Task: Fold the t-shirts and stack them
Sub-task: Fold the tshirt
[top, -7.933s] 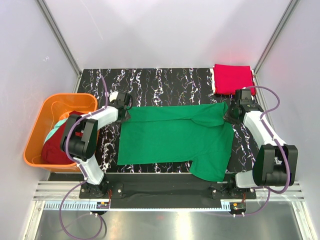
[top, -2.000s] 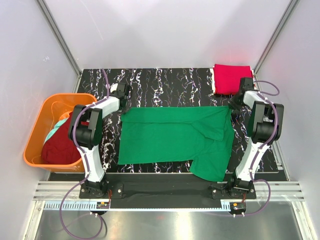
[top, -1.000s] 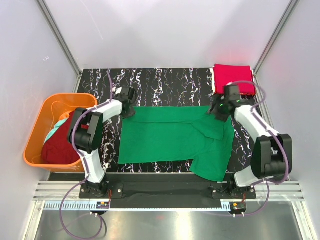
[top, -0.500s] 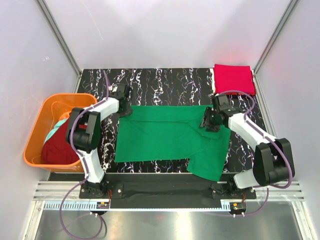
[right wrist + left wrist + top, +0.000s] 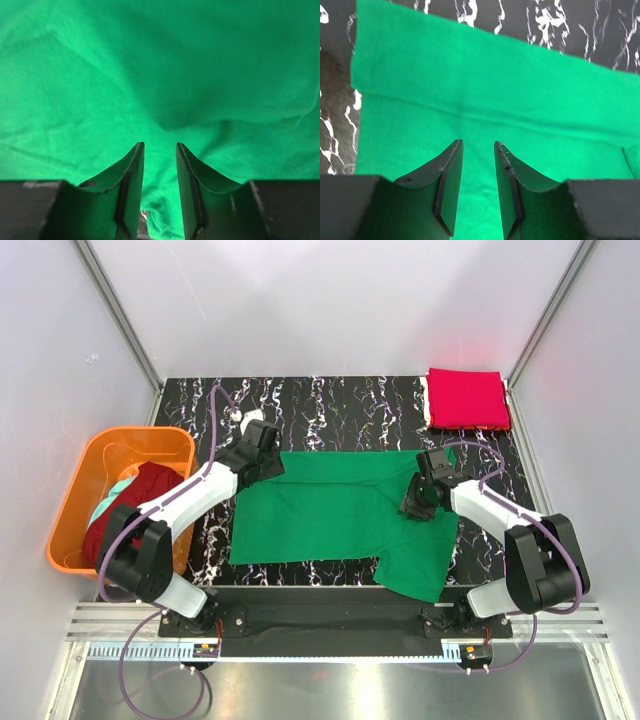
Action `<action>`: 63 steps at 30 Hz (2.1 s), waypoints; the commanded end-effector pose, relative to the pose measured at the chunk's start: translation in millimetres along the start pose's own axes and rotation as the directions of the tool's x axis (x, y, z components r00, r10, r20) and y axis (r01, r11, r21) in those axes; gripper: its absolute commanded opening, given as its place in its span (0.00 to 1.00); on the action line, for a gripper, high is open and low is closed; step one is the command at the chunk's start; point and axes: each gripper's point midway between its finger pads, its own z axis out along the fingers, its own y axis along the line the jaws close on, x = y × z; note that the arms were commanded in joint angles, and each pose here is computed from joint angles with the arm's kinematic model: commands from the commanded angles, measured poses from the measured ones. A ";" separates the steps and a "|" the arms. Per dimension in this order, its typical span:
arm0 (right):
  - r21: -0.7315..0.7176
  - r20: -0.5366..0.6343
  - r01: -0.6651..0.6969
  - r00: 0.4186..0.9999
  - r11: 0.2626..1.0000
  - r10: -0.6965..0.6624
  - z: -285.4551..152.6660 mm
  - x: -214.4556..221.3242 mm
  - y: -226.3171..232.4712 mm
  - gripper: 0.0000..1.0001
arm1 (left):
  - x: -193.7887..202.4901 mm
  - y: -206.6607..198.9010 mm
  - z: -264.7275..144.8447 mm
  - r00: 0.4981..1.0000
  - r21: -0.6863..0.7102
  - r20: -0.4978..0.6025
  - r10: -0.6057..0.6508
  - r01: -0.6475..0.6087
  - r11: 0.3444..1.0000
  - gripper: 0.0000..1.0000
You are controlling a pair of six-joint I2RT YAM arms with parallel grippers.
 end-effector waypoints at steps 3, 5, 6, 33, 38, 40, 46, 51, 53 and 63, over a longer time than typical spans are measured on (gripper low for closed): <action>-0.029 0.162 -0.024 0.986 0.999 0.029 9.0 -40.6 17.1 0.41 | -7.4 -13.0 -8.3 0.998 0.037 0.064 -0.015 0.013 0.999 0.37; -0.035 0.220 -0.012 0.975 0.999 0.020 12.5 -55.5 21.8 0.41 | -5.2 -16.8 -8.8 0.998 0.040 0.060 -0.003 0.000 0.999 0.37; -0.037 0.249 -0.006 0.968 0.999 0.015 11.3 -64.9 25.8 0.41 | -6.2 -17.5 -10.3 0.998 0.038 0.062 0.001 -0.003 0.999 0.37; -0.217 0.129 0.166 0.982 0.962 -0.140 7.2 -96.9 58.6 0.53 | -2.9 -28.0 -29.3 0.997 0.106 0.076 0.032 -0.040 0.994 0.38; -0.249 0.093 0.174 0.983 0.953 -0.156 26.8 -88.6 59.4 0.39 | -5.2 -28.8 -34.1 0.995 0.108 0.088 0.040 -0.050 0.993 0.39; -0.242 0.079 0.158 0.987 0.957 -0.143 32.9 -86.2 56.9 0.39 | -6.0 -28.8 -34.7 0.995 0.107 0.090 0.041 -0.051 0.993 0.39; -0.210 0.075 0.137 0.990 0.968 -0.123 41.8 -84.4 49.8 0.38 | -4.2 -28.5 -34.2 0.996 0.107 0.083 0.036 -0.045 0.993 0.39; -0.172 0.074 0.114 0.992 0.979 -0.103 49.6 -86.5 42.7 0.43 | -3.2 -26.5 -34.0 0.996 0.098 0.080 0.041 -0.049 0.994 0.39; -0.164 0.075 0.113 0.992 0.980 -0.101 51.1 -86.1 41.4 0.45 | -3.6 -25.4 -34.5 0.996 0.095 0.083 0.043 -0.050 0.994 0.39; -0.152 0.082 0.109 0.992 0.982 -0.097 58.4 -89.8 39.6 0.40 | -1.6 -24.2 -33.5 0.996 0.092 0.080 0.044 -0.051 0.994 0.39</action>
